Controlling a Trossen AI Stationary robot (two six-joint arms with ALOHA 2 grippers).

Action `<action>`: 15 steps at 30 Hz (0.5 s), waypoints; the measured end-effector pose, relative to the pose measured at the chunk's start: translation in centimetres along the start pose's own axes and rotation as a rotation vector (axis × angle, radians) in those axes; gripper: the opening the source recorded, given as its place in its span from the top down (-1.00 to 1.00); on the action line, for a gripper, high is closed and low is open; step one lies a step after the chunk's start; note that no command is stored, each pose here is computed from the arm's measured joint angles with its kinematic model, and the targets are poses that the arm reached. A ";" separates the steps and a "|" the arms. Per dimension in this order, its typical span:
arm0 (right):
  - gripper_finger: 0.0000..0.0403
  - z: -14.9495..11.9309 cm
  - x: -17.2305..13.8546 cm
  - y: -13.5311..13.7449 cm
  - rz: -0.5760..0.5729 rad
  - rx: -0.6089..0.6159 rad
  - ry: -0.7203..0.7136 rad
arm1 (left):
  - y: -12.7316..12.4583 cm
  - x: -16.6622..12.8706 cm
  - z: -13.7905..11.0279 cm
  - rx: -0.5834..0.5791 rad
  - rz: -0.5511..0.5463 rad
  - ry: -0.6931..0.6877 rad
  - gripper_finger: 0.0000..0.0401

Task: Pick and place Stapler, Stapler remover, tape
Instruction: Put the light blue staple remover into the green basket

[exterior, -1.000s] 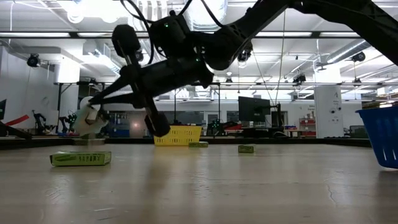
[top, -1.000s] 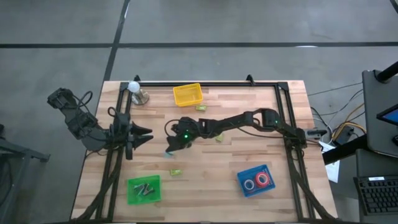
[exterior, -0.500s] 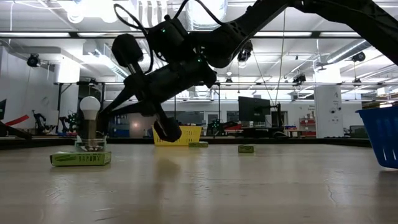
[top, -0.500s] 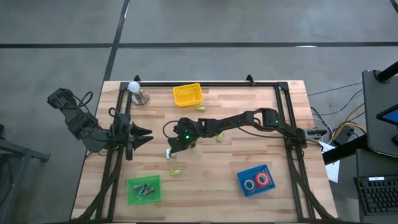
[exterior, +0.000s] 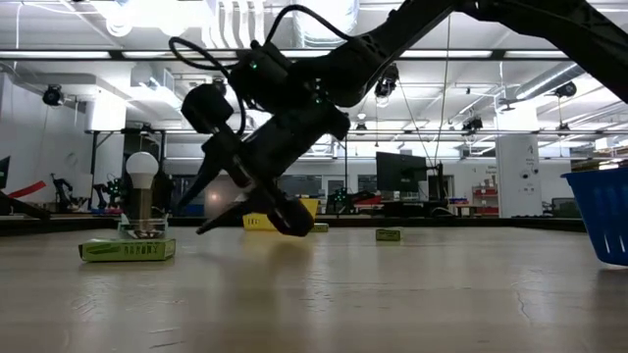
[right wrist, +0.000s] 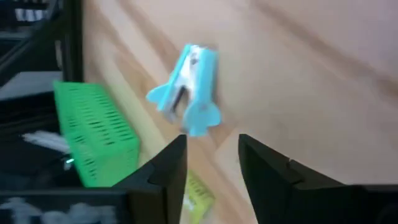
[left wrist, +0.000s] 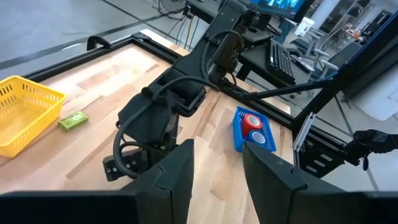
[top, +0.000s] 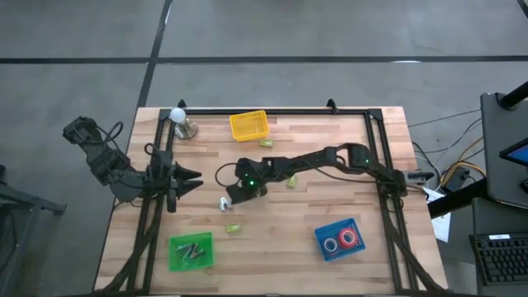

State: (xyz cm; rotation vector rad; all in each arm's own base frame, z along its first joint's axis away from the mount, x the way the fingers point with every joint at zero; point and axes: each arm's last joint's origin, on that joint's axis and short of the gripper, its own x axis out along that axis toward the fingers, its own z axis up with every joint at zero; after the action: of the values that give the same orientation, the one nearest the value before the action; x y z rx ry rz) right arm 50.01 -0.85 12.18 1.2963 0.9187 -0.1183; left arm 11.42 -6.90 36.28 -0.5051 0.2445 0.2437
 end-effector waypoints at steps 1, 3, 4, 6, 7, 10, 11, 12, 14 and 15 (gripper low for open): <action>0.27 0.0 0.0 -0.1 -0.010 -0.003 -0.009 | 0.0 0.0 0.0 0.001 0.000 0.000 0.30; 0.23 0.1 0.0 -0.1 -0.016 -0.011 -0.028 | 0.0 0.0 0.0 0.002 0.003 -0.002 0.30; 0.22 0.1 0.0 -0.1 -0.020 -0.012 -0.038 | 0.0 0.0 0.0 0.002 0.005 -0.004 0.30; 0.20 0.1 0.0 0.0 -0.020 -0.014 -0.054 | 0.0 0.0 0.0 0.002 0.005 -0.005 0.30; 0.20 0.2 0.0 0.1 -0.016 -0.016 -0.054 | 0.0 0.0 0.0 0.002 0.005 -0.005 0.30; 0.18 0.0 0.0 0.9 -0.001 -0.047 -0.056 | 0.0 0.0 0.0 0.003 0.005 -0.004 0.30; 0.18 -0.1 0.0 1.4 0.004 -0.063 -0.058 | 0.0 0.0 0.0 0.004 0.006 -0.004 0.30; 0.18 -0.2 -0.1 1.9 0.004 -0.079 -0.065 | 0.0 0.0 0.0 0.006 0.007 -0.003 0.30; 0.18 -0.4 -0.2 2.5 -0.036 -0.095 -0.086 | 0.1 0.0 0.0 0.007 0.008 -0.002 0.30; 0.18 -0.5 -0.4 2.5 -0.074 -0.092 -0.089 | 0.1 0.0 0.0 0.007 0.008 -0.002 0.30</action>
State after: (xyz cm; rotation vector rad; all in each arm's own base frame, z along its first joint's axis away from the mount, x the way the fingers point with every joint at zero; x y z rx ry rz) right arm 50.85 0.25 14.36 1.1634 0.8860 -0.1874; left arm 11.40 -6.86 36.24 -0.4972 0.2456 0.2507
